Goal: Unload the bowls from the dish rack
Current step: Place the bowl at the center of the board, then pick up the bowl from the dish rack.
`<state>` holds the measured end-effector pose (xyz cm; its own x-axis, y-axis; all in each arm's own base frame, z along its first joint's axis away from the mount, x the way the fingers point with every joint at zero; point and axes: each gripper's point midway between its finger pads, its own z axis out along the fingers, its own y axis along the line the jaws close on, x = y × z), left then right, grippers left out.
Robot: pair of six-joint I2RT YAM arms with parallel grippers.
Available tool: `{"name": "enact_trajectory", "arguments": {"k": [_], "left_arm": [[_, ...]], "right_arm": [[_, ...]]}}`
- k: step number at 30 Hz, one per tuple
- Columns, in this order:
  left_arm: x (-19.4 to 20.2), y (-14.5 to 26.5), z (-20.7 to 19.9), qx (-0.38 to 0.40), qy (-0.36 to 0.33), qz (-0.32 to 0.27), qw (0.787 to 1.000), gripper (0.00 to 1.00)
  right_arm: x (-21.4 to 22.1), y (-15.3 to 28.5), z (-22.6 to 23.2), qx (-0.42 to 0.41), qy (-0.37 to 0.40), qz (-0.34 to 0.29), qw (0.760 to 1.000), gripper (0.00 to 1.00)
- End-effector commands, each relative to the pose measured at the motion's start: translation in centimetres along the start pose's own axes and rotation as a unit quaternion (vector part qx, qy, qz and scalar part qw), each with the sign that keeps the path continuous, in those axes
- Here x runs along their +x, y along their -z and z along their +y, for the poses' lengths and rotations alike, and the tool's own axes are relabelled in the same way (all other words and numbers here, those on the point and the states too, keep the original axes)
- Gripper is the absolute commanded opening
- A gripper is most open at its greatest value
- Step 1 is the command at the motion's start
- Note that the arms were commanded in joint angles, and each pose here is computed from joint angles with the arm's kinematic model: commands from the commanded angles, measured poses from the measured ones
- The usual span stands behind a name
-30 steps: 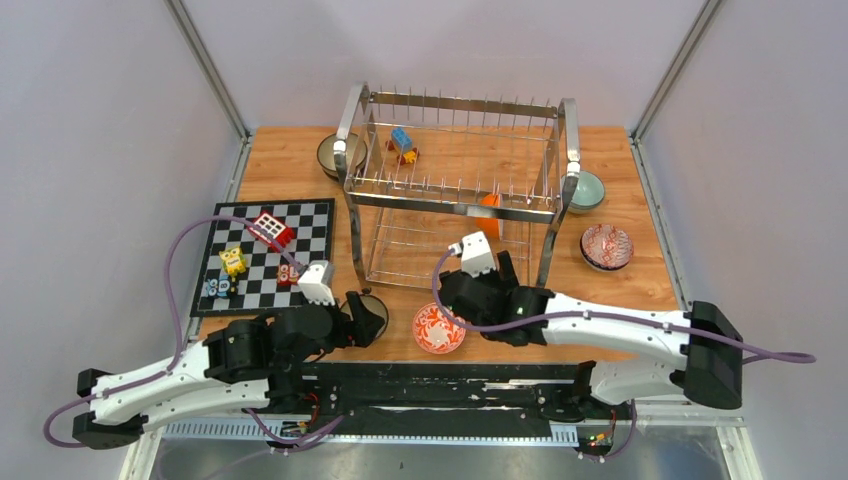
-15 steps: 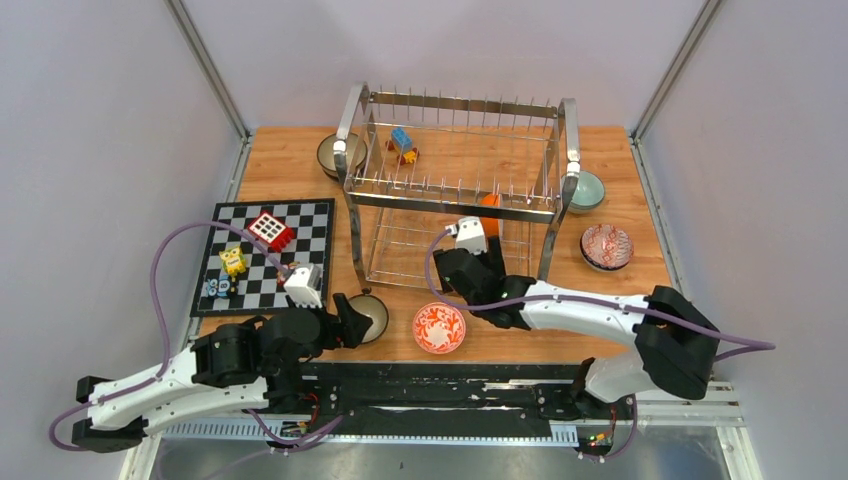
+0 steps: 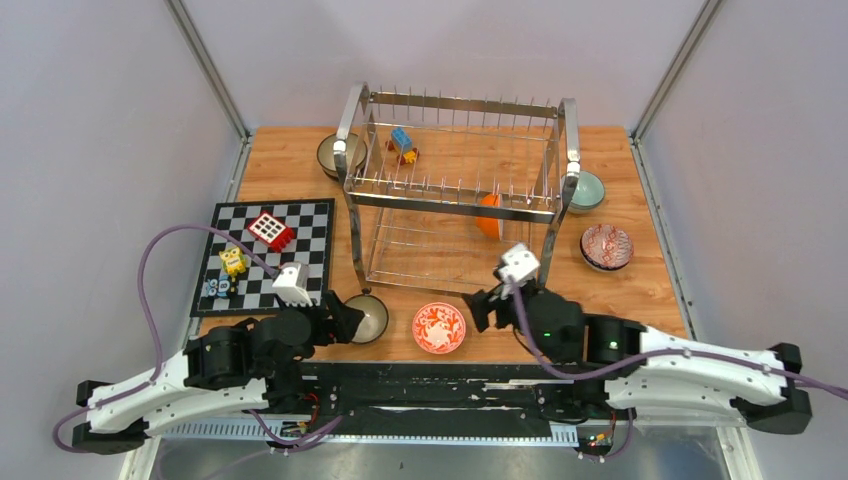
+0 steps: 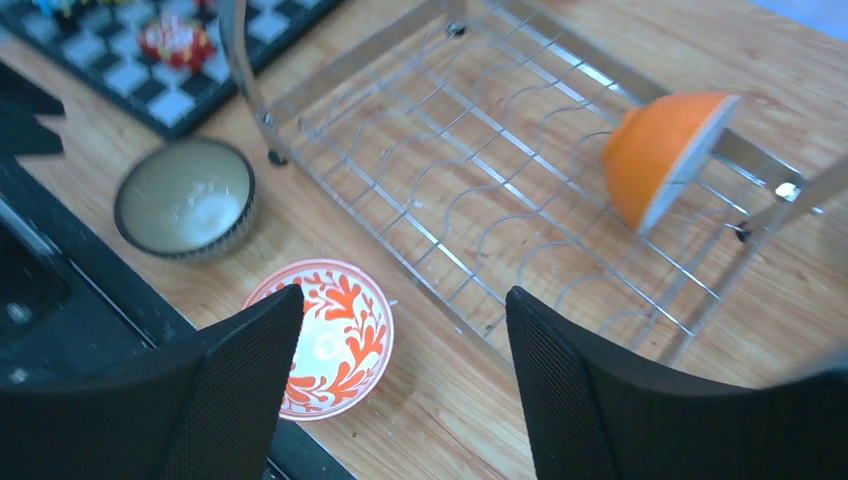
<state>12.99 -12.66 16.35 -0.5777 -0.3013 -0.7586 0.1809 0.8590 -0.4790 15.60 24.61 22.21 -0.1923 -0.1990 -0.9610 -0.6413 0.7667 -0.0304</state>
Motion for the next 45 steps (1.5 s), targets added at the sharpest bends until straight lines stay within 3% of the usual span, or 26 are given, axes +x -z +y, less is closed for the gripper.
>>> {"name": "enact_trajectory", "arguments": {"k": [1,9,15,18,22,25,29,33,36,41,43,45], "left_arm": [[-1.9,0.1,0.2,-0.018,-0.005,-0.034,0.999,0.89],[-2.5,0.6,0.2,-0.021,-0.006,-0.036,0.999,0.88],[-2.5,0.4,0.2,-0.02,-0.005,-0.038,0.999,0.88],[-2.2,0.1,0.0,-0.02,-0.005,-0.037,0.999,0.88],[-1.7,-0.4,-0.4,-0.019,-0.01,-0.03,0.999,0.88],[-1.5,-0.8,-0.7,-0.018,-0.014,-0.027,0.999,0.88],[-1.3,-1.0,-1.2,-0.013,-0.017,-0.022,1.0,0.88],[-1.3,-0.8,-1.2,-0.012,-0.016,-0.018,1.0,0.88],[-1.3,-0.8,-1.1,-0.01,-0.013,-0.022,1.0,0.88],[-1.7,-0.6,-0.9,-0.009,-0.012,-0.032,0.999,0.88],[-1.7,-0.6,-0.7,-0.01,-0.011,-0.032,0.999,0.88],[-1.5,-0.6,-0.7,-0.01,-0.011,-0.03,0.999,0.88]], "right_arm": [[-1.1,3.4,-4.0,0.046,-0.038,-0.046,0.997,0.72],[-11.0,9.5,-5.8,-0.018,-0.085,-0.216,0.972,0.65],[-17.2,12.4,-8.6,0.028,-0.063,-0.278,0.958,0.7],[-20.2,12.7,-9.4,0.064,-0.036,-0.283,0.956,0.74],[-24.2,13.0,-12.2,0.172,-0.018,-0.273,0.946,0.78],[-26.4,11.2,-13.0,0.207,-0.014,-0.254,0.945,0.78],[-28.2,7.9,-16.4,0.227,-0.057,-0.215,0.948,0.79],[-30.5,8.5,-20.6,0.261,-0.117,-0.271,0.919,0.78],[-28.8,8.9,-25.5,0.34,-0.171,-0.261,0.887,0.77],[-18.0,10.7,-34.0,0.436,-0.316,-0.223,0.812,0.73],[-13.5,10.5,-35.0,0.448,-0.351,-0.203,0.797,0.71],[-9.7,8.7,-34.9,0.439,-0.36,-0.17,0.805,0.7]]}}
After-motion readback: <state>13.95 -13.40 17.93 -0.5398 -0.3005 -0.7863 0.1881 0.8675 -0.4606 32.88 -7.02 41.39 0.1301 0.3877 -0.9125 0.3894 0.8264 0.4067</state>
